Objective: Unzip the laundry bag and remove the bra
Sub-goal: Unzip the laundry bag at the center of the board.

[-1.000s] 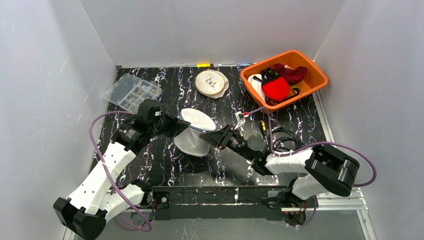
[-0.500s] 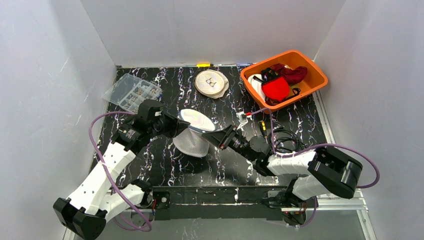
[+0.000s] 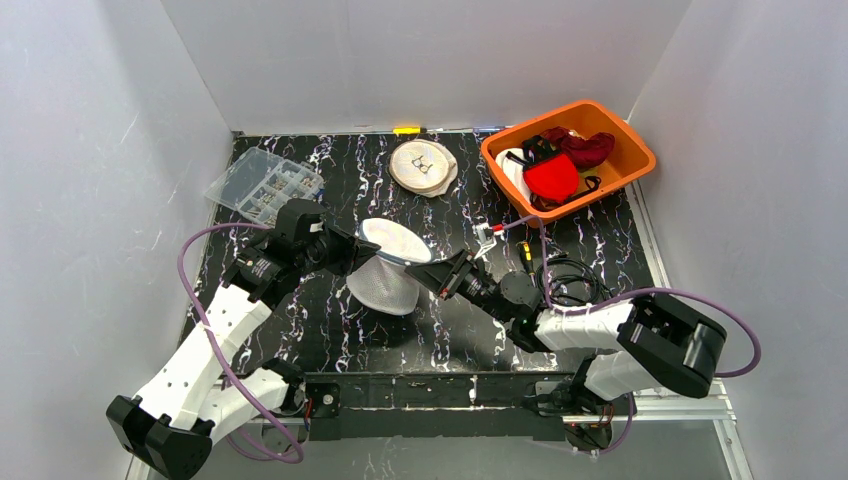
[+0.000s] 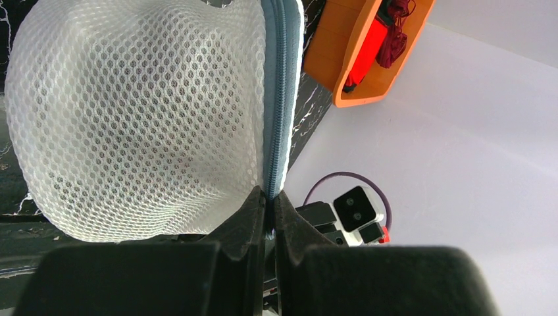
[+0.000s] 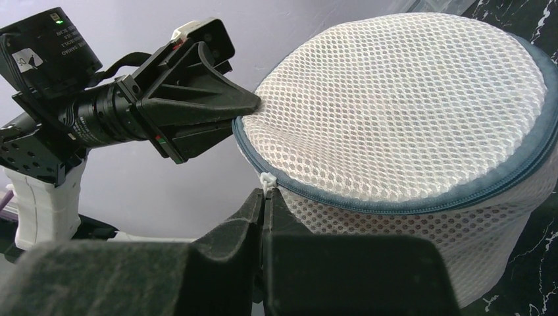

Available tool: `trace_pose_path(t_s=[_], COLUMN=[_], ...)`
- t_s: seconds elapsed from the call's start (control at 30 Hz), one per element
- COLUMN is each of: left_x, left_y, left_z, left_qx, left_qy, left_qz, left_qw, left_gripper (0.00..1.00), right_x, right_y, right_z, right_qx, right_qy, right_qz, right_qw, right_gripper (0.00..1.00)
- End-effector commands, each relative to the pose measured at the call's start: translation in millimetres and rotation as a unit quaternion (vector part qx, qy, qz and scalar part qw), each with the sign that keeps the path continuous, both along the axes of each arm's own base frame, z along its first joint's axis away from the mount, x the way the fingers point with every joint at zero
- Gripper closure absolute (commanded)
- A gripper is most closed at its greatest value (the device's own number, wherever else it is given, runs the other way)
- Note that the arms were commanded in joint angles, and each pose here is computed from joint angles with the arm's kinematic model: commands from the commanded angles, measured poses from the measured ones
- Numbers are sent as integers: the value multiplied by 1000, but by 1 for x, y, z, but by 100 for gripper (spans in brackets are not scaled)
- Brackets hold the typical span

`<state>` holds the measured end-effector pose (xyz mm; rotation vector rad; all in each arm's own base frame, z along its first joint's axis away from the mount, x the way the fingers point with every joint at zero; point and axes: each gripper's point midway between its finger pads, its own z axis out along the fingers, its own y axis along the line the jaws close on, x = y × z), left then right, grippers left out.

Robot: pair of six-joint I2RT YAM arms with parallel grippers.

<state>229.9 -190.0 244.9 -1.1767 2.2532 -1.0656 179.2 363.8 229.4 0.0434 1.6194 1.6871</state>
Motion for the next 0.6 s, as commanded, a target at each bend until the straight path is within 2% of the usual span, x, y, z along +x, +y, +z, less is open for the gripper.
trace_pose_path(t_s=[0.0,0.07,0.13,0.27,0.5,0.57], left_x=[1,0,0,2,7,7], left_y=[4,4,4,-4,-36,-48], left_z=[21,21,21,18,-6,-11], left_qx=[-14,-14,-12,-12,-19,-18], left_qy=[-29,-30,-31,-44,-56,-75], left_qz=[9,9,7,-18,-122,-177], left_qw=[999,999,999,999,991,981], left_gripper=[100,100,100,100,100,100], right_x=[1,1,2,7,9,5], right_y=[-9,-10,-10,-17,-60,-73], right_z=[17,15,8,-14,-48,-57], right_qx=[16,6,-19,-114,-272,-311], right_qy=[-29,-31,-31,-35,-47,-57], right_qz=[-16,-18,-20,-36,-77,-74], right_qw=[999,999,999,992,958,946], right_gripper=[94,99,99,99,99,99])
